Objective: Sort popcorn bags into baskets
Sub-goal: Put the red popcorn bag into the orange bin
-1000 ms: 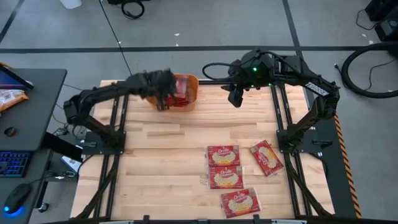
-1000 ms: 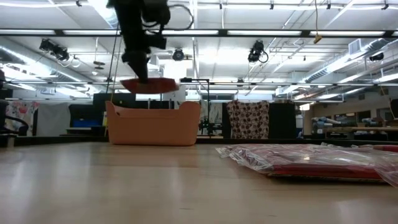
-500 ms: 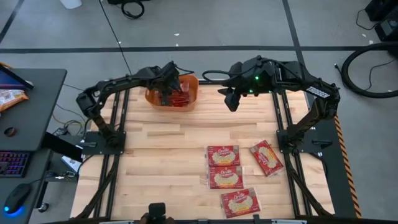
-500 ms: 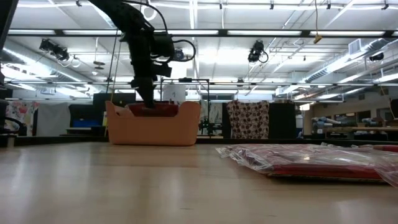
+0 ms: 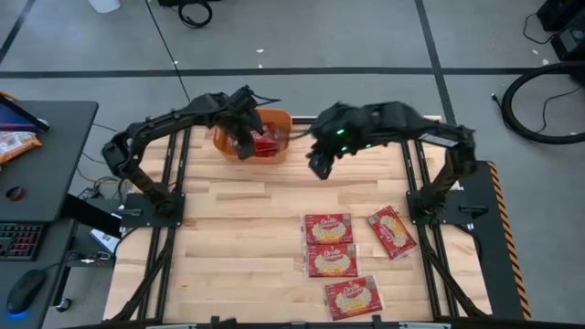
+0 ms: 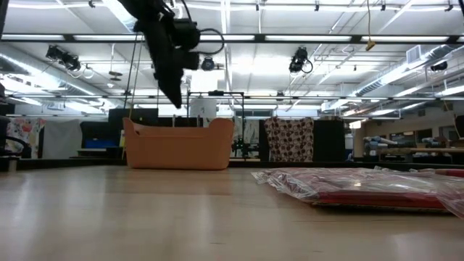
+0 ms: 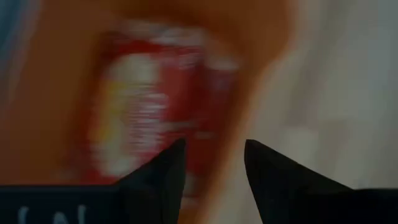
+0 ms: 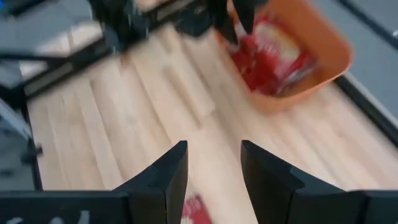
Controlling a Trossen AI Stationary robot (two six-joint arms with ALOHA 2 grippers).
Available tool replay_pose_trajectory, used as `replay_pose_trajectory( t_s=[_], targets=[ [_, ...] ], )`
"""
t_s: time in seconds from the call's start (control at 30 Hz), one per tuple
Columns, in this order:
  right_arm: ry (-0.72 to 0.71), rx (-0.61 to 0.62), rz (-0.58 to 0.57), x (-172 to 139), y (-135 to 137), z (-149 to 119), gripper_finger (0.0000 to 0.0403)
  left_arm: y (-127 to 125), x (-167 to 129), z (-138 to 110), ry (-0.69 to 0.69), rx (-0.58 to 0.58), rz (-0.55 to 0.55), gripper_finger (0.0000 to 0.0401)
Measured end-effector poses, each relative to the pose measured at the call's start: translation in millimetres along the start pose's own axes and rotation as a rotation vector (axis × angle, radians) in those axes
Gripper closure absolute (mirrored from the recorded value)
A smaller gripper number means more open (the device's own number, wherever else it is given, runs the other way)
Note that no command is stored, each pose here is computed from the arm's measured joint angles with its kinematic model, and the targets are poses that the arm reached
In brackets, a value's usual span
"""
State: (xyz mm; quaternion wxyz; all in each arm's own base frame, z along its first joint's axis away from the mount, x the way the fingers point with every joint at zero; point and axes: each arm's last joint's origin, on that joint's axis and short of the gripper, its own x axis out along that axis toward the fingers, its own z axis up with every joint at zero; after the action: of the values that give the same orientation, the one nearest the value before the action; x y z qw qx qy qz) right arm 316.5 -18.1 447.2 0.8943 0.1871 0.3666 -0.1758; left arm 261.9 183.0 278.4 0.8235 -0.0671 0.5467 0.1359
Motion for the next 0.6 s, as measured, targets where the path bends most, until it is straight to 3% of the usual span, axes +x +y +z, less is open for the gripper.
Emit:
replay_pose_trajectory(
  t_s=[0.1,0.2,0.33,0.47,0.6],
  targets=[
    [0.094,-0.030,-0.004,23,8,-6,0.0250,-12,-11,-3,-0.023,-0.088,-0.158,0.0233],
    [0.235,-0.060,0.001,40,16,-18,0.0250,-26,-21,-8,0.008,-0.098,-0.230,0.0233],
    [0.427,-0.130,0.044,49,27,-37,0.0250,-45,-42,-14,-0.012,-0.024,-0.248,0.0237],
    [0.493,-0.196,0.087,55,35,-47,0.0250,-57,-64,-15,-0.111,0.031,-0.243,0.0245],
    [0.575,-0.162,0.125,70,26,-58,0.0250,-64,-80,-18,-0.175,0.024,-0.238,0.0250]
  ],
)
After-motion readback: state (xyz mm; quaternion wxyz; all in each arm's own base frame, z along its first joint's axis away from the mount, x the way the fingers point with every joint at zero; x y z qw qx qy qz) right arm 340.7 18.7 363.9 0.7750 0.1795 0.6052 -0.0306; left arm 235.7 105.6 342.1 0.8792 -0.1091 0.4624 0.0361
